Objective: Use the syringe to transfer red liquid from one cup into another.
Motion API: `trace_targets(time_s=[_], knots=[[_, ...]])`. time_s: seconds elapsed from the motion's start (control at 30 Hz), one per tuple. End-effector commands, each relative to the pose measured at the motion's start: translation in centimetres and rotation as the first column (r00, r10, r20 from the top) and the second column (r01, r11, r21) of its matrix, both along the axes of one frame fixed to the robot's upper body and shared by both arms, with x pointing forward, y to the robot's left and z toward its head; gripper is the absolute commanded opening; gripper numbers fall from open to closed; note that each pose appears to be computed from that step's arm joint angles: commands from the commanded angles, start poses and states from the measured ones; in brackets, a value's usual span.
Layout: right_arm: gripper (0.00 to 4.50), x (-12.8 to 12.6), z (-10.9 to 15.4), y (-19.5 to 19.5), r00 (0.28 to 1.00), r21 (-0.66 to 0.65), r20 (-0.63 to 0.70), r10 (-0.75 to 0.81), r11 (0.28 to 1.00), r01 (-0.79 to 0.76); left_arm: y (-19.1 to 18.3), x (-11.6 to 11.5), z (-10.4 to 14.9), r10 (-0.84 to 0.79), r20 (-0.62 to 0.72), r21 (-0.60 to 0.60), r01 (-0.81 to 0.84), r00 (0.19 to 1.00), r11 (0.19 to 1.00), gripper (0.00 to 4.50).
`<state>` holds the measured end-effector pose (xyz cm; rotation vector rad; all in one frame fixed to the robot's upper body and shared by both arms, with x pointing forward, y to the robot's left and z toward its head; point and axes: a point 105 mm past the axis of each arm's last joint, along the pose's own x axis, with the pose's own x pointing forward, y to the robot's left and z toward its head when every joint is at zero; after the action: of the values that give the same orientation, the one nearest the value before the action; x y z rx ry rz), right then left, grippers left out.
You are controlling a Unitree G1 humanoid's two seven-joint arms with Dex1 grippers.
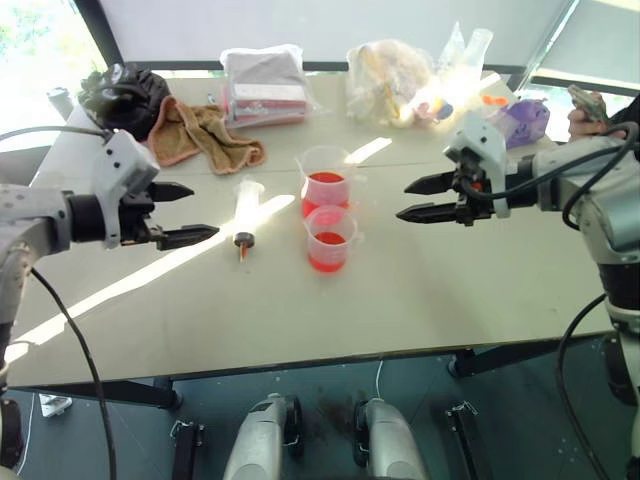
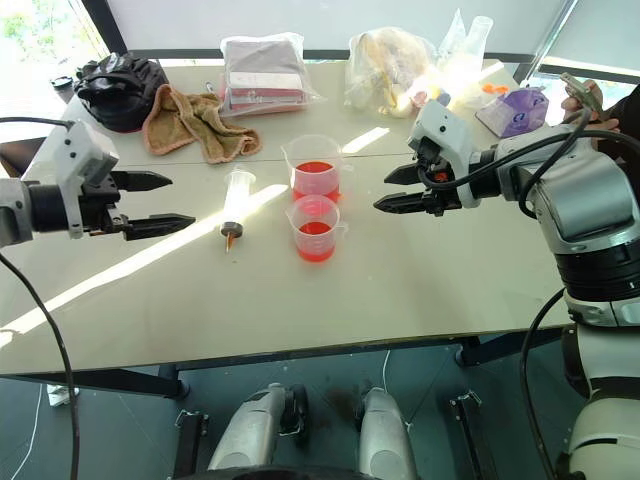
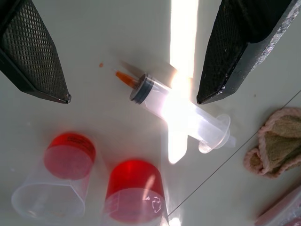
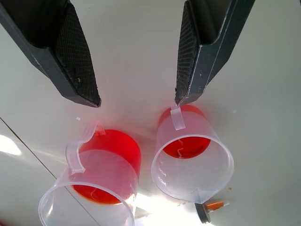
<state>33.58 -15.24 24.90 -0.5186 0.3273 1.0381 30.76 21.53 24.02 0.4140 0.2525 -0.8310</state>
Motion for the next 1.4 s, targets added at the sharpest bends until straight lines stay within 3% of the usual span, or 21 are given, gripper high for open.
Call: trace_targets(time_s=[0.03, 0.63, 1.13, 1.23, 1.27, 1.4], knots=[[2.61, -0.1, 1.9, 0.1, 0.998, 0.018, 0.068, 0.008, 1.000, -0.009, 0.2, -0.2, 1.7, 0.004, 0.070, 0.004, -0.004, 0.998, 1.000, 4.49], [2.61, -0.7, 2.4, 1.1, 0.996, 0.022, 0.085, 0.037, 0.999, -0.039, -0.4, 0.0, 1.4, -0.026, 0.046, -0.007, 0.026, 0.999, 1.000, 4.49], [2.61, -1.1, 1.4, 2.1, 0.996, 0.024, 0.068, 0.061, 0.998, -0.063, -0.3, 0.9, 3.4, 0.010, 0.052, -0.052, -0.007, 0.999, 0.999, 4.49], [2.61, -0.8, 1.8, 1.9, 0.996, 0.037, 0.075, 0.047, 0.998, -0.050, -0.9, 2.8, 5.6, 0.131, 0.084, -0.157, -0.116, 0.988, 0.981, 4.49], [2.61, -0.7, 1.9, 1.8, 0.996, 0.038, 0.078, 0.046, 0.998, -0.049, -0.8, 4.6, 6.5, 0.248, 0.064, -0.227, -0.228, 0.967, 0.947, 4.49], [2.61, -0.5, 1.7, 1.9, 0.996, 0.031, 0.083, 0.046, 0.998, -0.048, -1.0, 9.3, 7.5, 0.556, -0.029, -0.222, -0.547, 0.831, 0.807, 4.49]])
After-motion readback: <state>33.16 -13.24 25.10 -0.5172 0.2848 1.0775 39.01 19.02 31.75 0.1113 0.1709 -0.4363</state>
